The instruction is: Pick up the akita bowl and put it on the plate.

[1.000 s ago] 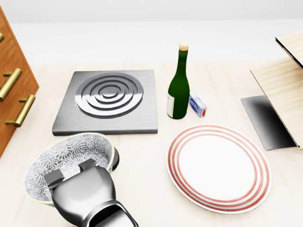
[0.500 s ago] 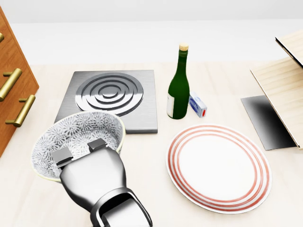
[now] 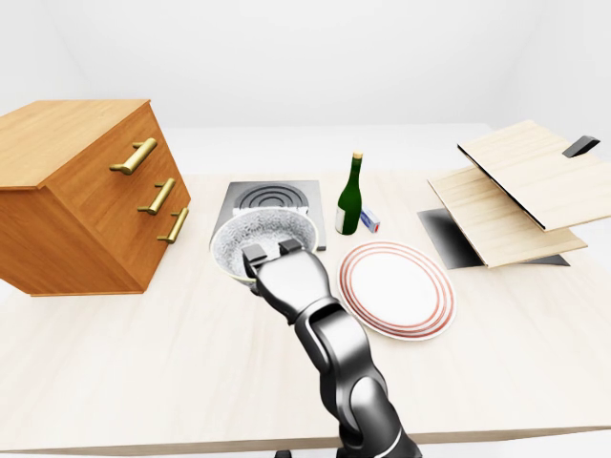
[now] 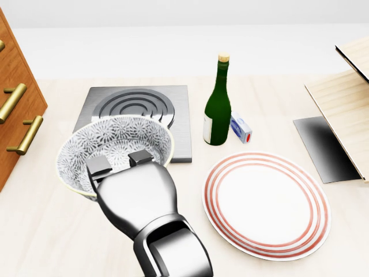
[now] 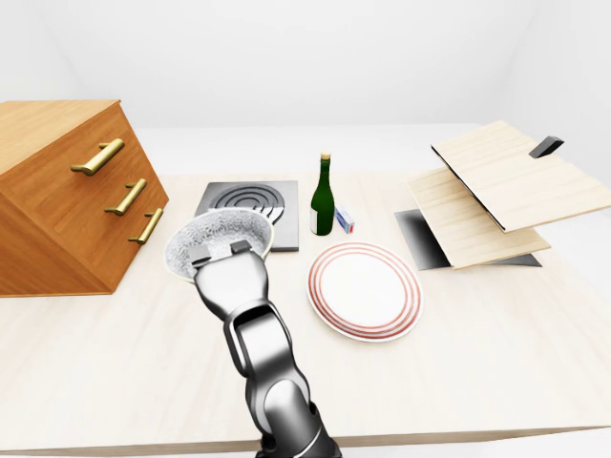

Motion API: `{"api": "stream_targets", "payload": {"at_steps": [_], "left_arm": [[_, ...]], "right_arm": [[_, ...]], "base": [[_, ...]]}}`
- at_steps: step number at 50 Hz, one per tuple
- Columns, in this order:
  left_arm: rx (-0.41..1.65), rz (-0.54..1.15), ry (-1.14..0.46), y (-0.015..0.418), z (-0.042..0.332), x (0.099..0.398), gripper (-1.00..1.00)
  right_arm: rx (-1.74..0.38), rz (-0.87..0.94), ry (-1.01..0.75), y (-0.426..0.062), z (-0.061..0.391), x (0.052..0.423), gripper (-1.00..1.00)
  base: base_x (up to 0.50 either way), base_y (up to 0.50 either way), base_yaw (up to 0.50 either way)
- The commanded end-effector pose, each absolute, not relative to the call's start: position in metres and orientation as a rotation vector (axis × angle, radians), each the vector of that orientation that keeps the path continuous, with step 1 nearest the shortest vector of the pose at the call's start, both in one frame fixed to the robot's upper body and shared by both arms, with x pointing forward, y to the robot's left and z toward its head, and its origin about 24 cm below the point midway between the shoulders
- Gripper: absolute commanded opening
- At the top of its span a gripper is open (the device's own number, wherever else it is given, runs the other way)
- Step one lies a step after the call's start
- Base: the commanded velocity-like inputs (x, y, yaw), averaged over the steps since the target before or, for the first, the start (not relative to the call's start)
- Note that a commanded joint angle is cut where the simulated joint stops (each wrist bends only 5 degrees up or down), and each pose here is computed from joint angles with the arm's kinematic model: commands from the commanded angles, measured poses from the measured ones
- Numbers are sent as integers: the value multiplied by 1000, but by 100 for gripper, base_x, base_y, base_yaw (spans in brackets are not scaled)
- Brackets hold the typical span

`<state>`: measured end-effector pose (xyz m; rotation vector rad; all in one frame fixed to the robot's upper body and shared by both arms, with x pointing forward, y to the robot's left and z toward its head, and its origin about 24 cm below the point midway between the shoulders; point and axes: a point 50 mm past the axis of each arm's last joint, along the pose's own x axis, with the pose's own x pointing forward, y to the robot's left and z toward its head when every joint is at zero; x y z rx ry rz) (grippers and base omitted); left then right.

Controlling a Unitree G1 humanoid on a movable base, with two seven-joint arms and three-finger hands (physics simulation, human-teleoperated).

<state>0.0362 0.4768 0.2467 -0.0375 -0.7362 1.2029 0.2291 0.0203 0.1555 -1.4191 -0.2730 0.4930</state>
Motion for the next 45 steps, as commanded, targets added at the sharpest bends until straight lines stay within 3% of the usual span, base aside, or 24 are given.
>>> {"api": "stream_targets", "payload": {"at_steps": [1, 28, 45], "left_arm": [[-42, 1205, -729, 478, 245, 36, 100], [-46, 1210, -728, 479, 245, 36, 100], [-101, 1209, -629, 485, 223, 52, 100]], "right_arm": [[-1404, 440, -263, 5, 160, 234, -100], [-1411, 317, -221, -34, 162, 231, -100], [-1402, 319, -163, -55, 149, 223, -100]], "base": [[0, 0, 0], [0, 0, 0], [0, 0, 0]]}}
